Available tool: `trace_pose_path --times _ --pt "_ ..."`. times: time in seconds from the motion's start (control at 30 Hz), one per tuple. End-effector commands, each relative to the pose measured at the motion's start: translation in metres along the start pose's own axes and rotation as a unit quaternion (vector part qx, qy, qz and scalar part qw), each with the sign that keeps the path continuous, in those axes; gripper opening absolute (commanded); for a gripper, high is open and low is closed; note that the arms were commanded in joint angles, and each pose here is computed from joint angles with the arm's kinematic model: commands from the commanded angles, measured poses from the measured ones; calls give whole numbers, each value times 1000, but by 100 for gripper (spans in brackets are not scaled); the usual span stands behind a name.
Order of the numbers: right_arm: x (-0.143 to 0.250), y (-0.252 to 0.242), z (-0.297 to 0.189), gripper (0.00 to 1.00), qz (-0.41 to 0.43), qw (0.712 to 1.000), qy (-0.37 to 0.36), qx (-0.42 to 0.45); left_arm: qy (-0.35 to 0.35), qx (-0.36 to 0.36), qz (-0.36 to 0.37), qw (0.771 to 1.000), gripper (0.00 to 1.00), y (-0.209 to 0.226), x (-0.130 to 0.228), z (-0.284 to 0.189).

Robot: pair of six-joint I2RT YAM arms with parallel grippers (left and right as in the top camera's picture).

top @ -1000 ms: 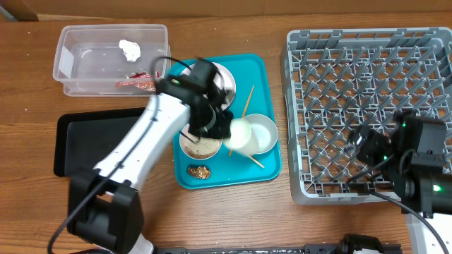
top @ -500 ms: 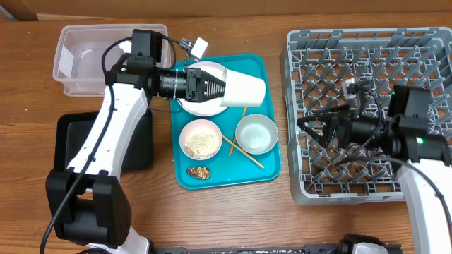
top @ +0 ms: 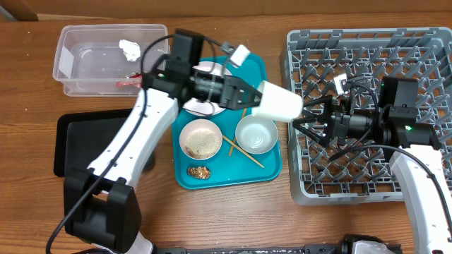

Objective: Sort waste into correct bins and load items into the dishwasher
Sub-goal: 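Lift the white cup and hand it to the right gripper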

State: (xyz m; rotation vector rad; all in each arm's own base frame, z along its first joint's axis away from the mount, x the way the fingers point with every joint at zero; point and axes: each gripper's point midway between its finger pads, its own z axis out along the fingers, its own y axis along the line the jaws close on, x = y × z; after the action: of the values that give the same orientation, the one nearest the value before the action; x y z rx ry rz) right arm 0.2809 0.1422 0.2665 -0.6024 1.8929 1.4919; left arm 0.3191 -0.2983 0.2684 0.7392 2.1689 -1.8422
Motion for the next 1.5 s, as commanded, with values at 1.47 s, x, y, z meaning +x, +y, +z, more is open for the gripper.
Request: trace_pose_path --times 1.47 --pt "-15 17 -1 68 -52 998 -13 -41 -7 -80 -28 996 13 16 -2 20"
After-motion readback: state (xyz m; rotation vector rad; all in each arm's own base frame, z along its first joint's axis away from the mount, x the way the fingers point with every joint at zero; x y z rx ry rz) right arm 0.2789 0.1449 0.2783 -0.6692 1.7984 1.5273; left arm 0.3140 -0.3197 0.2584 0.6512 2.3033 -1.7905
